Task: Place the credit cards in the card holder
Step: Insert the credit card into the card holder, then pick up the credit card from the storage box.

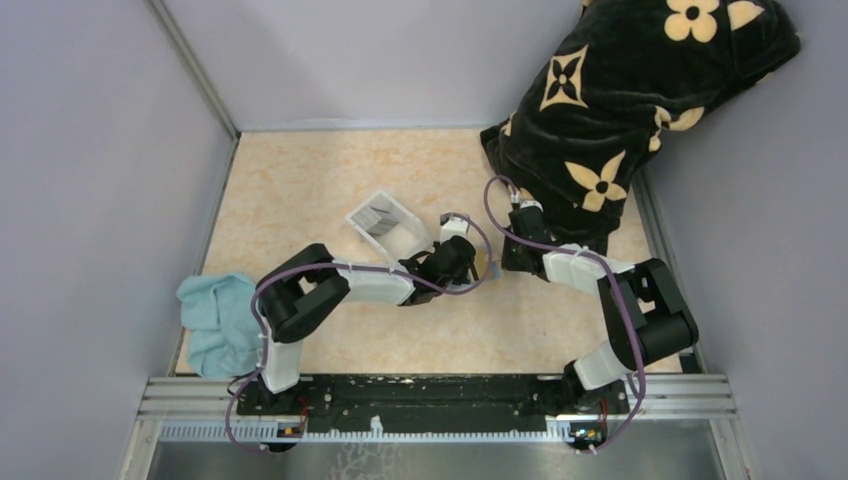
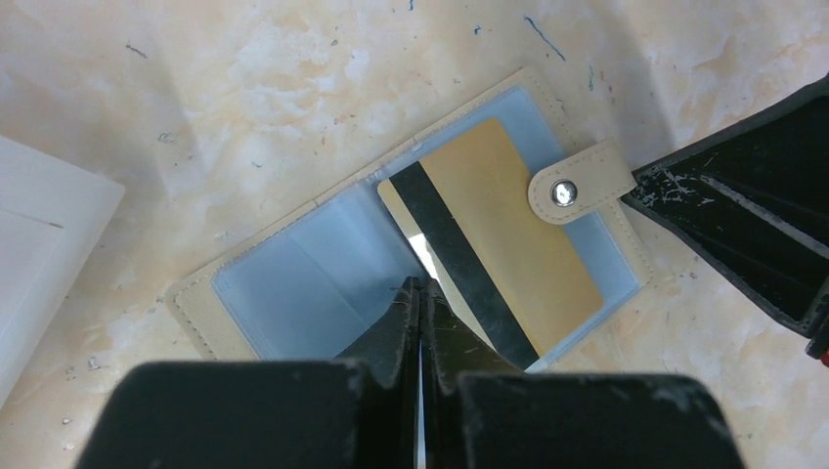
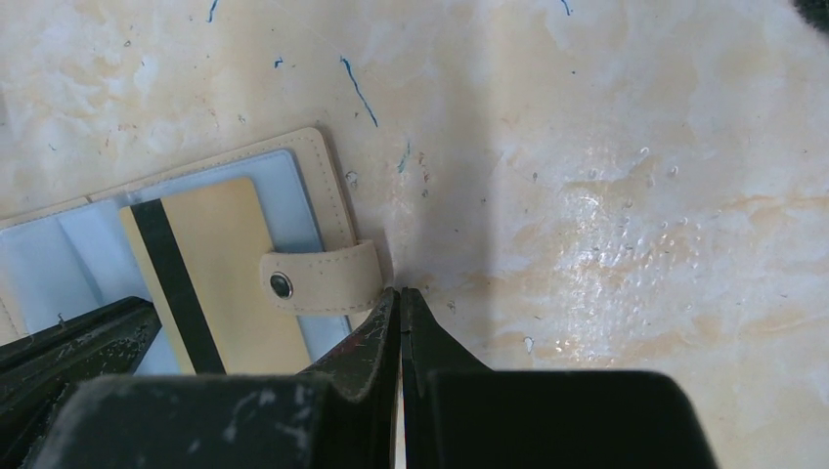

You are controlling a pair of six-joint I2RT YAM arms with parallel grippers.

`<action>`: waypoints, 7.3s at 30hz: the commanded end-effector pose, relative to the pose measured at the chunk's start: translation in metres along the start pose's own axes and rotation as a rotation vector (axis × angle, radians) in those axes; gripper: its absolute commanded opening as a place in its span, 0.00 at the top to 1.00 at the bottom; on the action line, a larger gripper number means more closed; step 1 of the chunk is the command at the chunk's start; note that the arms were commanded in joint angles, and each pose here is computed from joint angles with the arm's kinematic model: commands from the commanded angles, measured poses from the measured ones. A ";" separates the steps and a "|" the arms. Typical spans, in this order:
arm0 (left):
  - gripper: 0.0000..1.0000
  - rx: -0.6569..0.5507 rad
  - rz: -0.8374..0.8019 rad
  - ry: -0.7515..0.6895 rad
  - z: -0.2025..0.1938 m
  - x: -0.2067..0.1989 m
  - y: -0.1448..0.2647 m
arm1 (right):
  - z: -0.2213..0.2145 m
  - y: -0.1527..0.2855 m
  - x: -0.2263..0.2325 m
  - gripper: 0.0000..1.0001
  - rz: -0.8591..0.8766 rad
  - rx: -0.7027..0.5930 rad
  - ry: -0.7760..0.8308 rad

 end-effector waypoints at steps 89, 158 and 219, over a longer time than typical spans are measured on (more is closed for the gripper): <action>0.24 -0.128 0.462 0.703 0.028 0.213 0.129 | 0.096 -0.007 0.324 0.39 0.663 -0.097 0.451; 0.45 -0.014 0.432 0.733 0.007 0.231 0.057 | 0.055 0.009 0.343 0.76 0.631 0.052 0.471; 0.03 -0.240 -0.623 0.025 0.054 0.067 0.191 | -0.023 0.195 0.174 1.00 0.802 0.064 0.303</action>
Point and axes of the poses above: each gripper's point midway between its finger pads, its own y axis back along the fingers, its own x axis along the line the jaws close on, z = x × y, the point moved 4 cm from there along y, back along the fingers, and after that the axes turned 9 degrees about -y, right-handed, at the moved point
